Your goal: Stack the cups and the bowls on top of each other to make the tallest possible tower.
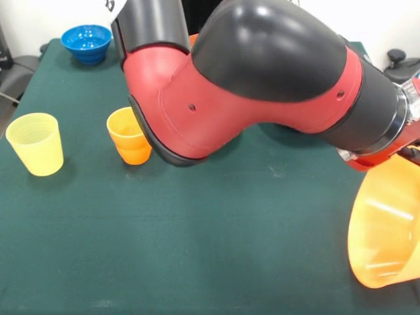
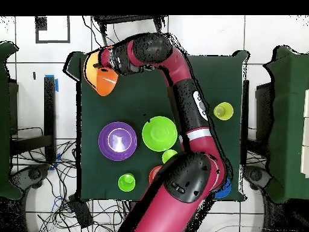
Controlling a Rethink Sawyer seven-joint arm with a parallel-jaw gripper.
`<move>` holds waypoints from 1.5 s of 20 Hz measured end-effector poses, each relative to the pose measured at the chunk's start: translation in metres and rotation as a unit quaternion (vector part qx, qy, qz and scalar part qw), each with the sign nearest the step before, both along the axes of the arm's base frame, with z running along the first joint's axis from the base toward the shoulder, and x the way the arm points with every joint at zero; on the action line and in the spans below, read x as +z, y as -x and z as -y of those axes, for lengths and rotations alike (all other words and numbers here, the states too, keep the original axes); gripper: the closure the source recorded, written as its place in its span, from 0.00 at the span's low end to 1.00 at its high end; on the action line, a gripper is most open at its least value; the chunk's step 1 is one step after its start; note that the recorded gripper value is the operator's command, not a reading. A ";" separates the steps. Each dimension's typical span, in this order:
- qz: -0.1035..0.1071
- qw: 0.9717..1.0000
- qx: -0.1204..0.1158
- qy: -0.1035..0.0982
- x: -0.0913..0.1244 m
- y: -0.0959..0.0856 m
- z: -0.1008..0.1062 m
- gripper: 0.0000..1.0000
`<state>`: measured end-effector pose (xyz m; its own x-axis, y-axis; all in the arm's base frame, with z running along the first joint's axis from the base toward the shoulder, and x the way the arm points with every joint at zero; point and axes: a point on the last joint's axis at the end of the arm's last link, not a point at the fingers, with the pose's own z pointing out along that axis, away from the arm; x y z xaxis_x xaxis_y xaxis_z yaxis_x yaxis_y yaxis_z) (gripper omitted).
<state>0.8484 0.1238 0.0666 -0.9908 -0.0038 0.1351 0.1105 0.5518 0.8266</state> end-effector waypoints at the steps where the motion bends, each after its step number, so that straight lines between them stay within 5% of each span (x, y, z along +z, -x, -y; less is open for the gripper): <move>1: 0.003 1.000 0.000 -0.004 -0.001 -0.001 -0.001 1.00; 15: 0.040 0.998 0.011 -0.055 -0.021 -0.009 -0.008 1.00; 30: 0.016 0.996 0.048 -0.070 -0.014 -0.008 0.015 1.00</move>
<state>0.8565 0.1087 0.0523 -0.9888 -0.1154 0.0951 0.0353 0.4376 0.8985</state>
